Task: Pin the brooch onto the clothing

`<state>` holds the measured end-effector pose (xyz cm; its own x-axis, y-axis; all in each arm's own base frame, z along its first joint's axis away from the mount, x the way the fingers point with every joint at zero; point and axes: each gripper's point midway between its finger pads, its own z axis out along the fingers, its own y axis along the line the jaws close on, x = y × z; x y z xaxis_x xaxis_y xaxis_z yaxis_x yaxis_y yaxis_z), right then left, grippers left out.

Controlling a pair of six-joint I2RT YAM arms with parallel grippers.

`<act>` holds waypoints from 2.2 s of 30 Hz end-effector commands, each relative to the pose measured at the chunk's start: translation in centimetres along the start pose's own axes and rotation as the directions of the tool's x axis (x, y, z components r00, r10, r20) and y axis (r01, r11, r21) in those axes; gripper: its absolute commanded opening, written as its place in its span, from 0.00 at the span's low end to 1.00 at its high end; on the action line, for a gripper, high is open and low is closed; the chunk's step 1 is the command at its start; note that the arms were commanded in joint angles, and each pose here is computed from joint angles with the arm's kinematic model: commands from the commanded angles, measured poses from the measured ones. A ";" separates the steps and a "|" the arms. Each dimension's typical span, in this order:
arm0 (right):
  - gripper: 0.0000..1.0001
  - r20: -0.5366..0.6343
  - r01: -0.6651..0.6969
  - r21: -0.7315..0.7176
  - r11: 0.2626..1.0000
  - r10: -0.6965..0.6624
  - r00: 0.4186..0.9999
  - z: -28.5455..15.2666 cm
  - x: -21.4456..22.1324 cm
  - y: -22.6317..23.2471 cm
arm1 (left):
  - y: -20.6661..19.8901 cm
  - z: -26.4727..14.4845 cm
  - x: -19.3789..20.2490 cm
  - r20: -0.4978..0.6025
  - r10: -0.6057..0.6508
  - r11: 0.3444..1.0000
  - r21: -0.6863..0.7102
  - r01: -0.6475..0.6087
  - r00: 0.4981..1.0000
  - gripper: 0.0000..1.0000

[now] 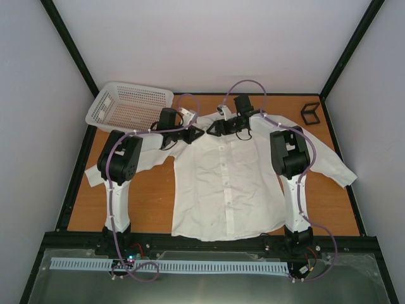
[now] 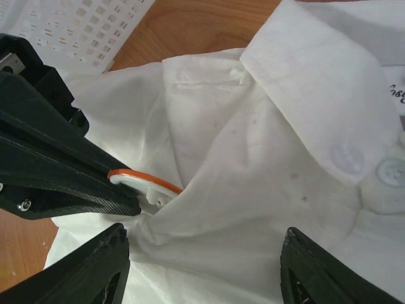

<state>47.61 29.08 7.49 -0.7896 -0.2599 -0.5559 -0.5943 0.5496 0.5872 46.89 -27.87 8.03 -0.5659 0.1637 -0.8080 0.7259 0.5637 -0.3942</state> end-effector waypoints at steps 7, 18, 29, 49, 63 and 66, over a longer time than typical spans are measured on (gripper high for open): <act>0.83 0.076 0.039 -0.031 0.999 -0.037 0.996 -4.0 -1.6 2.1 | -0.8 -0.9 -3.3 0.080 0.104 0.994 0.007 -0.105 0.991 0.01; 0.89 0.079 0.012 -0.091 0.996 -0.004 0.997 -2.9 0.6 0.4 | -1.1 -1.2 -3.5 0.075 0.102 0.995 0.015 -0.103 0.992 0.01; 0.66 0.041 -0.028 -0.130 0.991 0.033 0.999 1.3 1.1 -0.7 | -2.0 -1.6 -4.0 0.082 0.111 0.992 0.044 -0.115 0.990 0.01; 0.71 0.084 -0.043 -0.117 0.992 0.053 0.995 -0.3 0.3 0.3 | -1.6 -2.3 -3.9 0.094 0.059 0.992 0.105 -0.069 0.994 0.01; 0.67 0.105 -0.069 -0.219 0.973 0.094 0.990 0.9 0.3 0.5 | -1.4 -2.3 -3.7 0.093 0.036 0.991 0.126 -0.047 0.995 0.01; 0.66 0.095 -0.075 -0.231 0.970 0.099 0.991 1.2 0.3 0.4 | -1.5 -2.3 -3.7 0.093 0.034 0.990 0.132 -0.046 0.995 0.01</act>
<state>47.15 29.77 7.36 -0.8239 -0.1277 -0.5522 -0.5522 0.4001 0.7314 46.55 -27.14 9.68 -0.5618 0.1312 -0.8168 0.7554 0.4838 -0.4419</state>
